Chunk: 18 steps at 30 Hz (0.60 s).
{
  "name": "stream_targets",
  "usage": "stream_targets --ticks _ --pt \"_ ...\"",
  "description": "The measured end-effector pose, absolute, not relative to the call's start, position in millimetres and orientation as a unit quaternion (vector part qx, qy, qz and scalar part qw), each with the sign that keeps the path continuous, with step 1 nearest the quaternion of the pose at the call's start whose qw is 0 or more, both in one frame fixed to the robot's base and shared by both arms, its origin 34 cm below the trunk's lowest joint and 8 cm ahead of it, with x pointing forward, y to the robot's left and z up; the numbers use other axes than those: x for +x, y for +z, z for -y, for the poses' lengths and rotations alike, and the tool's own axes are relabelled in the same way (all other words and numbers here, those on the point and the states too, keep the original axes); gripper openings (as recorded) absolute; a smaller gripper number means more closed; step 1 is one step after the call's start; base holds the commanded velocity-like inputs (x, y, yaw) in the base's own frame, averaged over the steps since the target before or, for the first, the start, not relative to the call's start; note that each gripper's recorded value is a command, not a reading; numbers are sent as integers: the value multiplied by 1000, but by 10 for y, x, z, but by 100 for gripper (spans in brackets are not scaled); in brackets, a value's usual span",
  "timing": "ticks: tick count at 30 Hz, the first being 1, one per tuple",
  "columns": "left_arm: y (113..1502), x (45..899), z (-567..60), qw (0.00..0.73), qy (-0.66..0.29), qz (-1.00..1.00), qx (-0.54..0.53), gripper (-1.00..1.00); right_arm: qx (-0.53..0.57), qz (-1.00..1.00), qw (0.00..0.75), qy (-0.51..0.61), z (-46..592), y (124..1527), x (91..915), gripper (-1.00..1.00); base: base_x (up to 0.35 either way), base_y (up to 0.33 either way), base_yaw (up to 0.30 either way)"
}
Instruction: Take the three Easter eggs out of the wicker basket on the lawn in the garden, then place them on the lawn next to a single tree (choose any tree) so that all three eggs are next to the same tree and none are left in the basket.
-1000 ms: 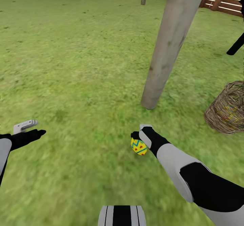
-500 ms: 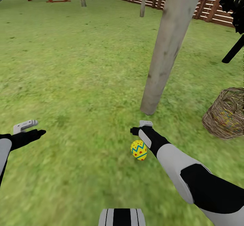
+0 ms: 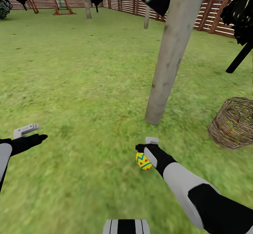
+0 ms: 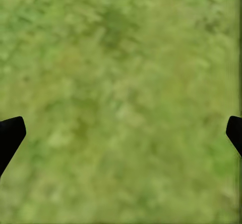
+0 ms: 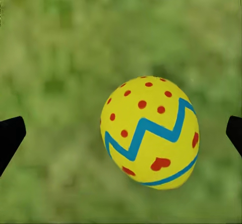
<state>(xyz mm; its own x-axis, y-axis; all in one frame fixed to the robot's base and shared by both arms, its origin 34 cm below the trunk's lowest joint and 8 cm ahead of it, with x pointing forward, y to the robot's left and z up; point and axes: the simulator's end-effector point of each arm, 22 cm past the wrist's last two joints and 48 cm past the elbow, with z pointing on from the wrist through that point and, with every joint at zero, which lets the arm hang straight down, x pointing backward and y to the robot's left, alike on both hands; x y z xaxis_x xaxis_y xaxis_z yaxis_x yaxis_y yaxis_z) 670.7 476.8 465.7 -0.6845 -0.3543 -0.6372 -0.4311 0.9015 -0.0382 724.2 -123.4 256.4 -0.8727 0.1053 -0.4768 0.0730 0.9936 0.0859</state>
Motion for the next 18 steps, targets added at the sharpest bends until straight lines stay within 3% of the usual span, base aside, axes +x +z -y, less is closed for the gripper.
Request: stream_targets --ticks 9,18 --pt "4883 6714 -4770 351 54 -910 -215 100 30 -940 327 87 771 3059 7133 100 0 0 0" --pt "5092 6712 -4747 367 48 -904 -216 100 14 -934 334 124 648 3408 6557 100 0 0 0"
